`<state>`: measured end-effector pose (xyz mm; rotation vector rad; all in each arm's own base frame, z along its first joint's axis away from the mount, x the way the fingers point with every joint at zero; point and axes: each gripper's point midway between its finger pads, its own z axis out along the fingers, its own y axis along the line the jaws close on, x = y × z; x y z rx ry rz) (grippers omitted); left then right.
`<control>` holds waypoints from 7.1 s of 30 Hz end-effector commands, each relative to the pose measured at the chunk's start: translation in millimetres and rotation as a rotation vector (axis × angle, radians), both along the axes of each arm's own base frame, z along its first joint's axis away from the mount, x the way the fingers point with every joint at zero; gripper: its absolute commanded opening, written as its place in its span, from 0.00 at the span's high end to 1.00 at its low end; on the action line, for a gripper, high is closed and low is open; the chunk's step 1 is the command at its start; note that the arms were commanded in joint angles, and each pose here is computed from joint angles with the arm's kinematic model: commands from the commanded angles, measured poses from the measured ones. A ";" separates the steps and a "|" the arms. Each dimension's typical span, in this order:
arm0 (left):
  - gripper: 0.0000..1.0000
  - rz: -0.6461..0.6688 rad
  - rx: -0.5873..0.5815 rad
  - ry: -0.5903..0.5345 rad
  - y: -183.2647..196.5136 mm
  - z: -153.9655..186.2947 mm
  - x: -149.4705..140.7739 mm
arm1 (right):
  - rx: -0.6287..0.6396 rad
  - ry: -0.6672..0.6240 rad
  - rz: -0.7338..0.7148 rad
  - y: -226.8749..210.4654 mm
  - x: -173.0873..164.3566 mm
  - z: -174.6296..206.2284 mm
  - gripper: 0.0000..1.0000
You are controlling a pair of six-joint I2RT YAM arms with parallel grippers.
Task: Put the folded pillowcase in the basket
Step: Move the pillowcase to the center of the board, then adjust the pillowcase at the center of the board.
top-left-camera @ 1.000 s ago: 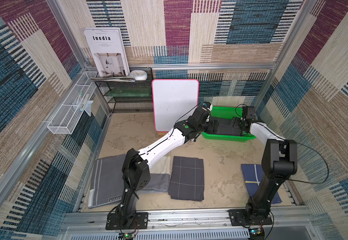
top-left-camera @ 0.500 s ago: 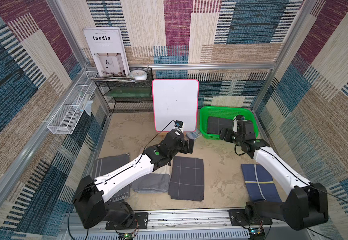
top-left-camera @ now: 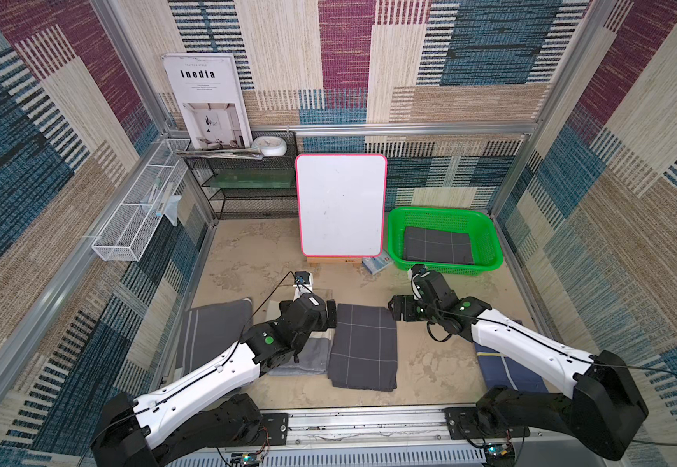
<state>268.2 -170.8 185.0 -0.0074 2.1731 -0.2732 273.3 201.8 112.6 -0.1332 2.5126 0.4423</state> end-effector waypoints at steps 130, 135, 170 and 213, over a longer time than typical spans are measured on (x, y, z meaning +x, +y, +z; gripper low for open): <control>0.01 -0.067 -0.016 0.166 -12.3 -53.5 31.7 | -0.339 -0.075 0.286 59.0 -5.6 -13.5 0.14; 0.01 -0.128 -0.042 0.207 -30.8 -56.8 34.7 | -0.354 0.029 0.128 31.4 -18.1 -36.4 0.12; 0.01 -0.159 0.048 0.287 -35.1 -54.9 48.3 | -0.351 0.008 0.249 56.8 9.0 -13.6 0.13; 0.20 -0.294 0.038 0.656 -109.3 -140.5 -14.4 | -0.373 0.088 -0.242 -68.7 11.7 -51.8 0.08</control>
